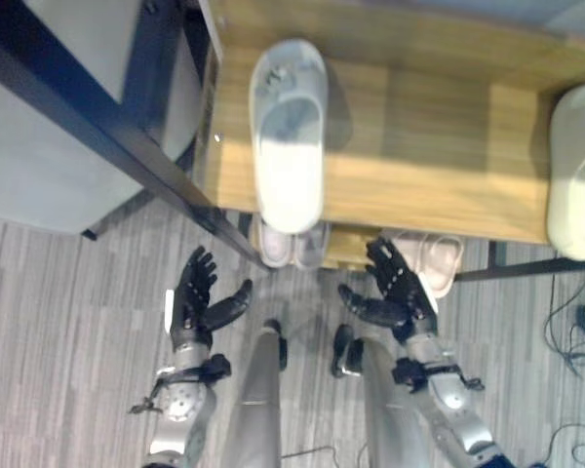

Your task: Arrange the slippers neatly on the shoe rack.

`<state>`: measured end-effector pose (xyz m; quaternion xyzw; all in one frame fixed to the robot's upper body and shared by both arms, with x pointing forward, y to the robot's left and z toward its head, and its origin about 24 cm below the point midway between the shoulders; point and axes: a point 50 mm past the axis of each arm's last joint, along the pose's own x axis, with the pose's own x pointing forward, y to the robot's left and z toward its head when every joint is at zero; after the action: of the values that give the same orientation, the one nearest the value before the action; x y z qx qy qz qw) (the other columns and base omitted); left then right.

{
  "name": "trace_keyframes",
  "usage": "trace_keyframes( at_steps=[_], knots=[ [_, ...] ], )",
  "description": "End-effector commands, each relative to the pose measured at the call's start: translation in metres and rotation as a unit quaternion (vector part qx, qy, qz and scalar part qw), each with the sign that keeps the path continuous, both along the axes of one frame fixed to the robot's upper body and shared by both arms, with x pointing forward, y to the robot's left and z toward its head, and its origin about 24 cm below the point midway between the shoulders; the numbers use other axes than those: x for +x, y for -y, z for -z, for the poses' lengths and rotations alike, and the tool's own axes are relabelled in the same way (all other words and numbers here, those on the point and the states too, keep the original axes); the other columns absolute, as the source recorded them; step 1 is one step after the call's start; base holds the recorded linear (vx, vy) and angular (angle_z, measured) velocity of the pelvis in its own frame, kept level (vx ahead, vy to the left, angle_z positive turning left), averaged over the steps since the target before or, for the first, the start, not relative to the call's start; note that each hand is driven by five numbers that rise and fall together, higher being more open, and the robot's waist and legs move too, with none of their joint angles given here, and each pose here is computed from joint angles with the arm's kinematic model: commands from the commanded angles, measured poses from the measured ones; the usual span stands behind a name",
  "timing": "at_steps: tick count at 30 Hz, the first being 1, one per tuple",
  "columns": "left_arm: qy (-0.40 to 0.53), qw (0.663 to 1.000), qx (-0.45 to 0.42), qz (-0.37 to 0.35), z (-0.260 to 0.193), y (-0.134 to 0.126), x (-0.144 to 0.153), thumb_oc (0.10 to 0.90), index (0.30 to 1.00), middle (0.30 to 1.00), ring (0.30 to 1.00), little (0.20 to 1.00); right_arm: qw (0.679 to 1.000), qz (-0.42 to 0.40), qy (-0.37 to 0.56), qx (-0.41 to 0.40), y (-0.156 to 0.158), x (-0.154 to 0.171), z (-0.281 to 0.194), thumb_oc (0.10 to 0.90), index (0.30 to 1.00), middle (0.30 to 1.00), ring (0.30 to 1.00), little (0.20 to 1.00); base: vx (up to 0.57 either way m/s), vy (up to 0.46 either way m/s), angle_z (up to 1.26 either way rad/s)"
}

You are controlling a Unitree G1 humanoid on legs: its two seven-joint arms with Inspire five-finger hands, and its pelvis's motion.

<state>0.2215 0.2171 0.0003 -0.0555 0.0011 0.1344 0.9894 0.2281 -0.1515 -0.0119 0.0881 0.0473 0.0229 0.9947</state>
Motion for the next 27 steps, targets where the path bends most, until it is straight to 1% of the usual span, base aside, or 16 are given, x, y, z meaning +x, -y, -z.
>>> trace_keyframes(
  at_steps=[1, 7, 8, 10, 11, 12, 13, 14, 16, 20, 21, 23, 24, 25, 26, 27],
  knots=[
    [0.056, 0.997, 0.009, 0.05, -0.019, 0.005, 0.004, 0.8, 0.9, 0.9, 0.9, 0.9, 1.0, 0.009, 0.003, 0.01, 0.01, -0.005, 0.001, 0.8, 0.9, 0.9, 0.9, 0.9, 0.06, 0.045, 0.0],
    [-0.045, 0.994, 0.02, 0.095, 0.02, 0.017, -0.008, 0.8, 0.9, 0.9, 0.9, 0.9, 0.981, 0.115, -0.155, -0.01, 0.042, -0.035, 0.064, 0.8, 0.9, 0.9, 0.9, 0.9, 0.08, 0.007, 0.03],
    [-0.045, 0.994, 0.02, 0.095, 0.02, 0.017, -0.008, 0.8, 0.9, 0.9, 0.9, 0.9, 0.981, 0.115, -0.154, -0.009, 0.042, -0.034, 0.064, 0.8, 0.9, 0.9, 0.9, 0.9, 0.09, 0.016, 0.04],
    [-0.081, 0.989, 0.035, 0.115, 0.033, 0.02, -0.014, 0.8, 0.9, 0.9, 0.9, 0.9, 0.972, 0.136, -0.189, -0.011, 0.048, -0.043, 0.076, 0.8, 0.9, 0.9, 0.9, 0.9, 0.13, 0.011, 0.02],
    [-0.123, 0.981, 0.056, 0.138, 0.049, 0.025, -0.024, 0.8, 0.9, 0.9, 0.9, 0.9, 0.961, 0.158, -0.225, -0.007, 0.054, -0.055, 0.089, 0.8, 0.9, 0.9, 0.9, 0.9, 0.15, 0.005, -0.03],
    [-0.132, 0.977, 0.073, 0.153, 0.052, 0.027, -0.027, 0.8, 0.9, 0.9, 0.9, 0.9, 0.956, 0.165, -0.244, -0.01, 0.055, -0.06, 0.095, 0.8, 0.9, 0.9, 0.9, 0.9, 0.11, 0.007, -0.07],
    [-0.132, 0.977, 0.073, 0.153, 0.052, 0.027, -0.027, 0.8, 0.9, 0.9, 0.9, 0.9, 0.956, 0.165, -0.244, -0.009, 0.055, -0.06, 0.095, 0.8, 0.9, 0.9, 0.9, 0.9, 0.1, 0.015, -0.04],
    [-0.161, 0.965, 0.098, 0.182, 0.062, 0.032, -0.035, 0.8, 0.9, 0.9, 0.9, 0.9, 0.945, 0.175, -0.275, -0.021, 0.061, -0.07, 0.104, 0.8, 0.9, 0.9, 0.9, 0.9, 0.15, 0.018, -0.04],
    [-0.184, 0.954, 0.116, 0.207, 0.07, 0.035, -0.043, 0.8, 0.9, 0.9, 0.9, 0.9, 0.931, 0.196, -0.308, -0.018, 0.067, -0.082, 0.114, 0.8, 0.9, 0.9, 0.9, 0.9, 0.2, 0.035, -0.03],
    [-0.189, 0.941, 0.136, 0.244, 0.071, 0.041, -0.051, 0.8, 0.9, 0.9, 0.9, 0.9, 0.921, 0.213, -0.325, -0.016, 0.074, -0.09, 0.117, 0.8, 0.9, 0.9, 0.9, 0.9, 0.07, 0.064, -0.1],
    [-0.19, 0.94, 0.143, 0.247, 0.071, 0.04, -0.052, 0.8, 0.9, 0.9, 0.9, 0.9, 0.92, 0.213, -0.328, -0.005, 0.072, -0.091, 0.118, 0.8, 0.9, 0.9, 0.9, 0.9, -0.02, 0.039, -0.28],
    [-0.183, 0.934, 0.165, 0.259, 0.067, 0.038, -0.053, 0.8, 0.9, 0.9, 0.9, 0.9, 0.899, 0.274, -0.331, 0.087, 0.074, -0.093, 0.123, 0.8, 0.9, 0.9, 0.9, 0.9, -0.07, -0.001, -0.28],
    [-0.182, 0.934, 0.165, 0.259, 0.066, 0.039, -0.052, 0.8, 0.9, 0.9, 0.9, 0.9, 0.899, 0.275, -0.331, 0.088, 0.074, -0.093, 0.123, 0.8, 0.9, 0.9, 0.9, 0.9, -0.08, -0.063, -0.46],
    [-0.177, 0.935, 0.169, 0.256, 0.062, 0.033, -0.05, 0.8, 0.9, 0.9, 0.9, 0.9, 0.89, 0.294, -0.328, 0.116, 0.074, -0.092, 0.124, 0.8, 0.9, 0.9, 0.9, 0.9, -0.19, -0.147, -0.45],
    [-0.166, 0.945, 0.164, 0.227, 0.057, 0.022, -0.04, 0.8, 0.9, 0.9, 0.9, 0.9, 0.882, 0.307, -0.333, 0.13, 0.075, -0.095, 0.126, 0.8, 0.9, 0.9, 0.9, 0.9, -0.26, -0.212, -0.38],
    [-0.162, 0.948, 0.163, 0.219, 0.055, 0.019, -0.037, 0.8, 0.9, 0.9, 0.9, 0.9, 0.883, 0.31, -0.326, 0.13, 0.075, -0.093, 0.124, 0.8, 0.9, 0.9, 0.9, 0.9, -0.28, -0.24, -0.05]
  ],
)
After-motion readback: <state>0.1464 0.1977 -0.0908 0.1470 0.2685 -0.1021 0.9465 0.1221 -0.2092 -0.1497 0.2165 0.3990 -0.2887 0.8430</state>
